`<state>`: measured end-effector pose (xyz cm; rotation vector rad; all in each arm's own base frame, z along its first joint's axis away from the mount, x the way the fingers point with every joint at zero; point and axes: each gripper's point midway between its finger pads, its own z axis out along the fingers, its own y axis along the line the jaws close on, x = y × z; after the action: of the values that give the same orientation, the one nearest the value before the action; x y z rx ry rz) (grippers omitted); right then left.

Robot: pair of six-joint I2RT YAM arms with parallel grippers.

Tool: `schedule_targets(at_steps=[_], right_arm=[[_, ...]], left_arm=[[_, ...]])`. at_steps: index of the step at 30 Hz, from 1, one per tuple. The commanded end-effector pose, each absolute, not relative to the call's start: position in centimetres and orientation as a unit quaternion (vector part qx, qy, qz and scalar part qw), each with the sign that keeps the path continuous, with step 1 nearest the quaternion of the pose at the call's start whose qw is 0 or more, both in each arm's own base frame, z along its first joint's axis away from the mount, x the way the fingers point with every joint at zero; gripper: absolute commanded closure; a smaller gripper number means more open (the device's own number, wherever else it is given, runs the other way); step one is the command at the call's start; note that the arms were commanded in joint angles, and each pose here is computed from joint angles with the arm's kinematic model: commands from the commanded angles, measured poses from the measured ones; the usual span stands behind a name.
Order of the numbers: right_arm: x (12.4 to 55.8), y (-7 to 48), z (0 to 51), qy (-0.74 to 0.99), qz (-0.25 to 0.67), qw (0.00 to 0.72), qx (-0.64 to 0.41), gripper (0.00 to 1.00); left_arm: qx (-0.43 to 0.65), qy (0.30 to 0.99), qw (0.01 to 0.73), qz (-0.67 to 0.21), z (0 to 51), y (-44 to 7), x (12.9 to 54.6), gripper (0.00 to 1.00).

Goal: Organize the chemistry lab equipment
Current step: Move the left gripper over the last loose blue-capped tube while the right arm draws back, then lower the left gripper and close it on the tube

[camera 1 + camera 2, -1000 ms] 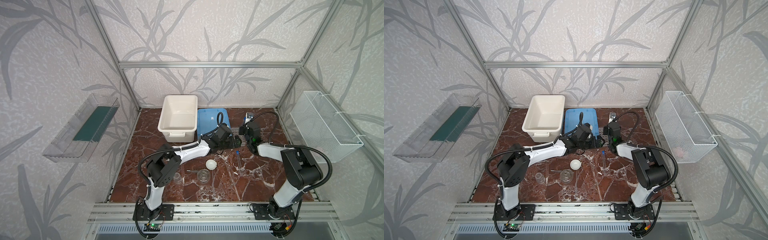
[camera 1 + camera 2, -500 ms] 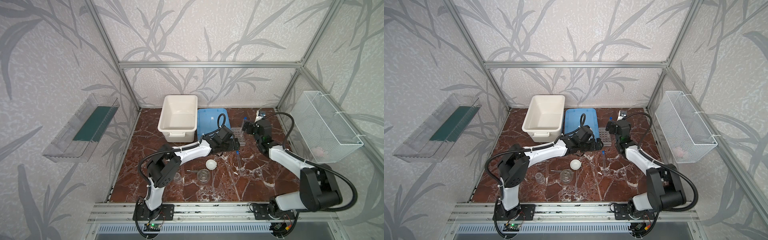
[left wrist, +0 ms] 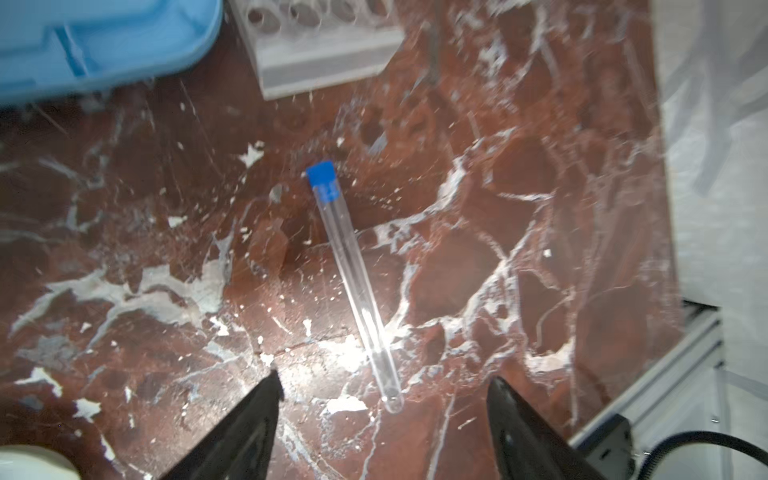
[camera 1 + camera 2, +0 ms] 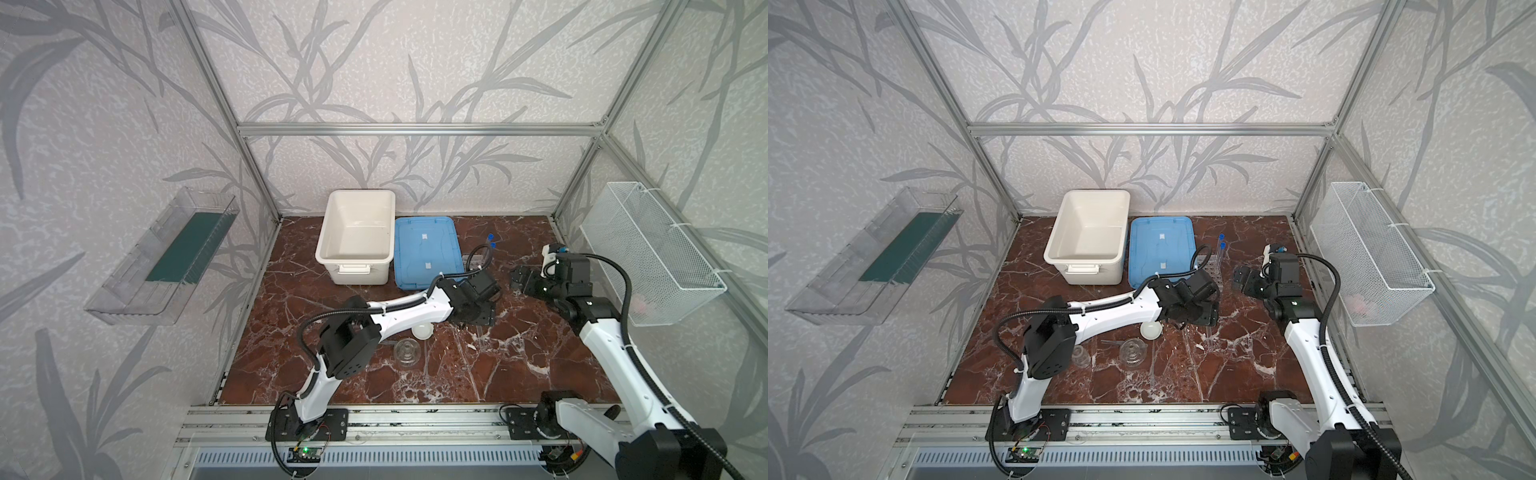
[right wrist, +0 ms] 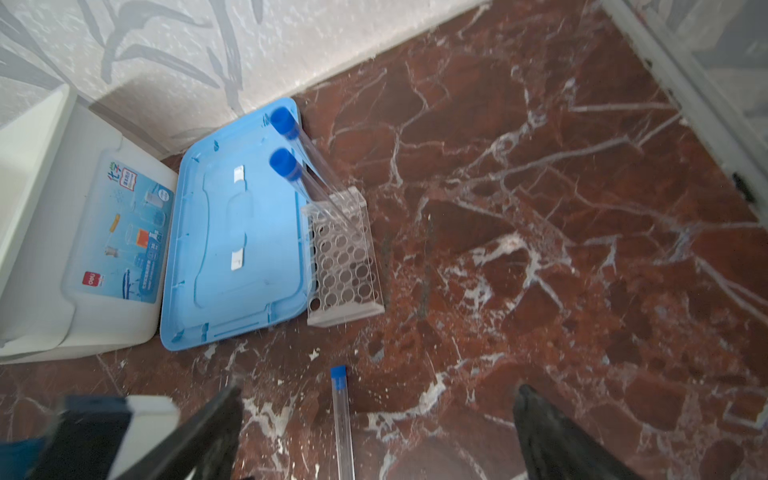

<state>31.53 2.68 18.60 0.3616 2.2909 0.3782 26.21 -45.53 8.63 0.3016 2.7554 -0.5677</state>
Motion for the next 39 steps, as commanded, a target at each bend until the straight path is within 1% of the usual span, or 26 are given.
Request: schedule_targets(at_steps=[1,7,9,12,16,21,22,26,28,31,33,34,35,36,39], right_arm=[[28.7,3.9,16.2,0.915,0.19,0.321,0.151,0.01],[28.2,2.3,16.5,0.91,0.18,0.337,0.163,0.01],[28.0,1.7,16.7,0.906,0.18,0.342,0.171,0.01],[28.1,1.2,16.9,0.9,0.185,0.348,0.183,0.01],[28.2,1.0,17.0,0.898,0.187,0.352,0.187,0.01],[28.0,0.7,17.1,0.894,0.186,0.359,0.191,0.01],[28.0,0.7,17.2,0.893,0.189,0.361,0.191,0.01],[27.9,0.6,17.9,0.887,0.192,0.373,0.19,0.01],[27.8,0.5,18.1,0.886,0.188,0.379,0.192,0.01],[27.7,0.5,18.1,0.885,0.187,0.381,0.192,0.01],[27.7,0.5,18.2,0.884,0.188,0.384,0.191,0.01],[27.7,0.5,18.2,0.883,0.188,0.385,0.191,0.01],[27.7,0.4,18.3,0.883,0.186,0.387,0.191,0.01],[27.7,0.4,18.4,0.882,0.186,0.389,0.191,0.01],[27.7,0.4,18.4,0.881,0.186,0.391,0.191,0.01]], left_arm=[[0.101,0.972,0.146,-0.154,7.6,-44.4,26.2,0.22],[0.102,0.975,0.131,-0.147,5.9,-45.6,26.3,0.3],[0.104,0.976,0.134,-0.138,5.6,-45.8,26.1,0.36],[0.108,0.978,0.133,-0.119,5.1,-45.9,25.6,0.42],[0.114,0.98,0.111,-0.118,3.9,-46.5,24.5,0.46],[0.126,0.98,0.1,-0.117,3.6,-47.2,23.7,0.49],[0.128,0.981,0.096,-0.113,3.4,-47.2,23.5,0.52],[0.128,0.985,0.093,-0.062,3.0,-45.6,22.9,0.57],[0.131,0.986,0.092,-0.052,2.7,-45.2,22.7,0.59],[0.136,0.986,0.087,-0.05,2.2,-45.1,22.1,0.62],[0.141,0.985,0.085,-0.053,2.0,-45.3,21.9,0.63],[0.144,0.984,0.085,-0.054,1.9,-45.4,21.8,0.65],[0.145,0.984,0.084,-0.057,1.9,-45.5,21.8,0.69],[0.147,0.984,0.083,-0.059,1.8,-45.6,21.9,0.7],[0.149,0.984,0.081,-0.047,1.7,-45.4,21.9,0.7]])
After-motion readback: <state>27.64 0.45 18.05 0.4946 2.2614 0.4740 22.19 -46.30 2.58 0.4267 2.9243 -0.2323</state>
